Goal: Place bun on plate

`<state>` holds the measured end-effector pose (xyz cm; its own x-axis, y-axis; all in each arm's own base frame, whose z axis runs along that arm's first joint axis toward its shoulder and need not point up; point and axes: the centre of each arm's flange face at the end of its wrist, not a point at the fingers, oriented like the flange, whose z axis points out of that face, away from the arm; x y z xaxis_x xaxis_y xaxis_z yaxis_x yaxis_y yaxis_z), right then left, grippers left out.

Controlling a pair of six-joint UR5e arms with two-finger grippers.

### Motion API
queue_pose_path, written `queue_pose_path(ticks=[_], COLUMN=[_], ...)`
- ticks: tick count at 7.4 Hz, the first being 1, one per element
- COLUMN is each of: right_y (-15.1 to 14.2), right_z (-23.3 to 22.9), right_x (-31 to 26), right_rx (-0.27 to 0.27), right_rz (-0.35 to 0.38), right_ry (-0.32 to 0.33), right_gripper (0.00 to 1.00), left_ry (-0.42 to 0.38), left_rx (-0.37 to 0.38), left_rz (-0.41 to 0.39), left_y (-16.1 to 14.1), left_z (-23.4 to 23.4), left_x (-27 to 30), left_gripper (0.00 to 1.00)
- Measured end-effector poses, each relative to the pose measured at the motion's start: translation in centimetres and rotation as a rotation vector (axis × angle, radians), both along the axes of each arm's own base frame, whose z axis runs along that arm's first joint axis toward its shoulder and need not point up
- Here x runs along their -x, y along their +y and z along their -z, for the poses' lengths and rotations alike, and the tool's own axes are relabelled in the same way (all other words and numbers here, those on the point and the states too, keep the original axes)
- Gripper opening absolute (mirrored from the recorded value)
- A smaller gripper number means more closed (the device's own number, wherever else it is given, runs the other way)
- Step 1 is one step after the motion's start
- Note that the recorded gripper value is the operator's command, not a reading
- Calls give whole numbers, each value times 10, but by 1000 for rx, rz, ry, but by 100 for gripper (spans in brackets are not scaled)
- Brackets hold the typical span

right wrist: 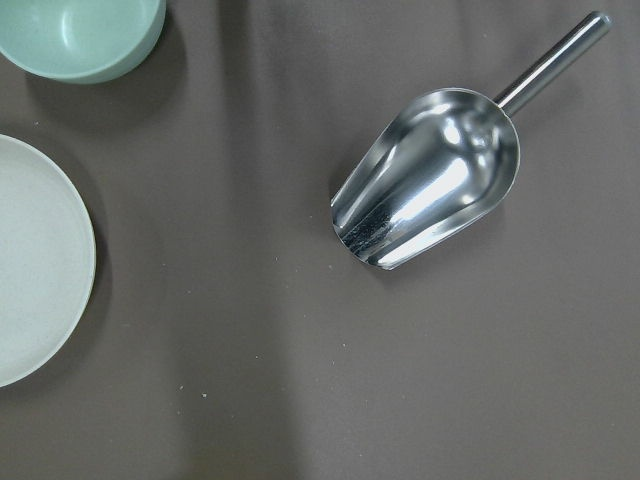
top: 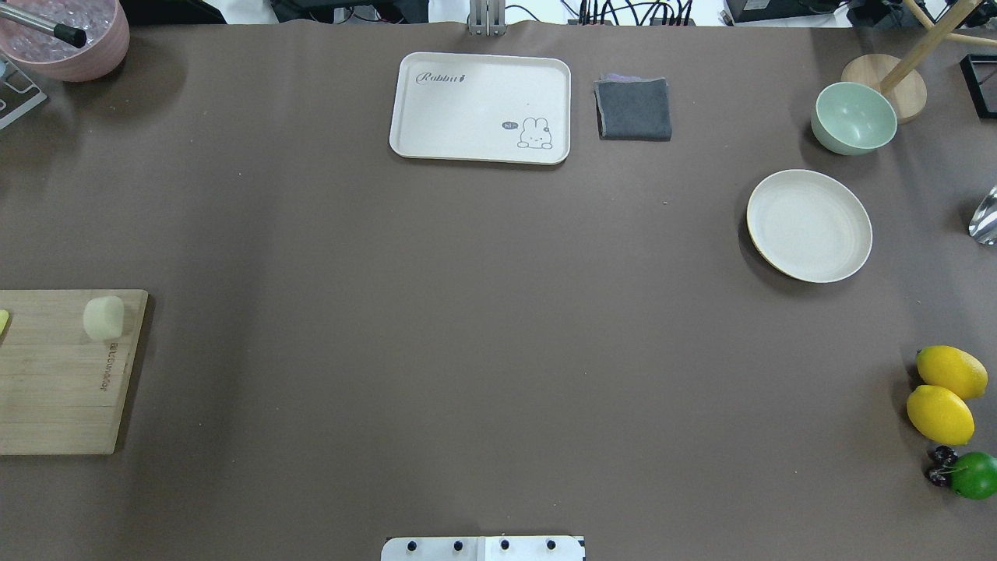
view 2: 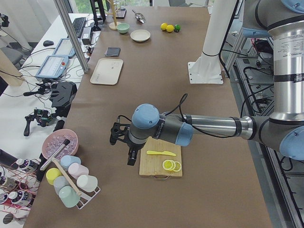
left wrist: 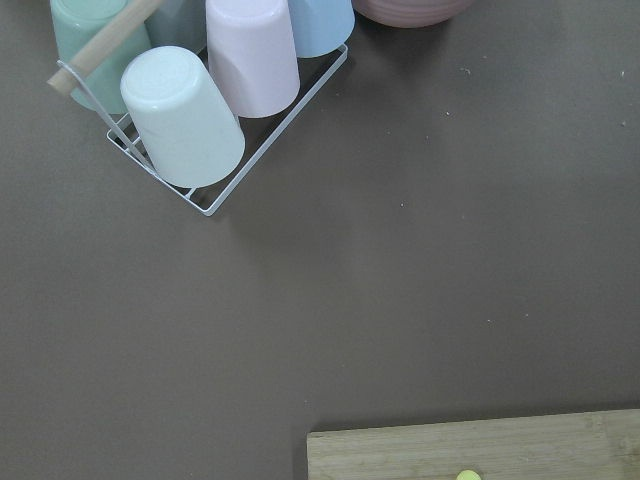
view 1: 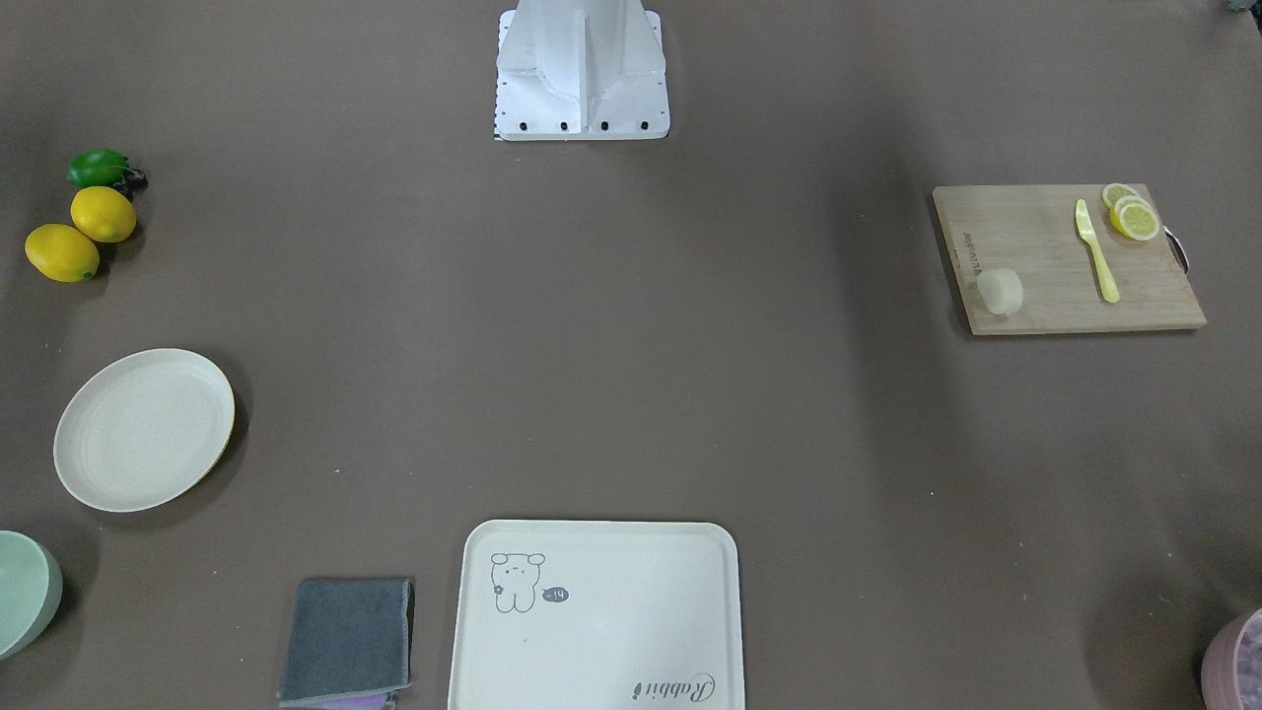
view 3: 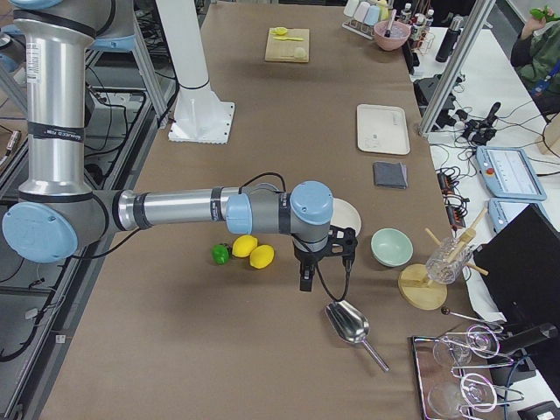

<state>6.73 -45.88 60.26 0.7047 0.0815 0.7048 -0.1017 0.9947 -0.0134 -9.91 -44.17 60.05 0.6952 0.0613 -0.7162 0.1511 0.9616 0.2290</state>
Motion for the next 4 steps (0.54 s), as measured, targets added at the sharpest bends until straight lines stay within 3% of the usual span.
queue_pose_path(ticks=[4], right_y=[1], right_z=[3], right_x=[0], right_rx=[-5], right_rz=[0], right_ry=[0], right_gripper=[100], left_ry=[-3], left_rx=[10], left_rz=[-6], left_y=[0], left_z=[-9], left_x=[0], left_gripper=[98])
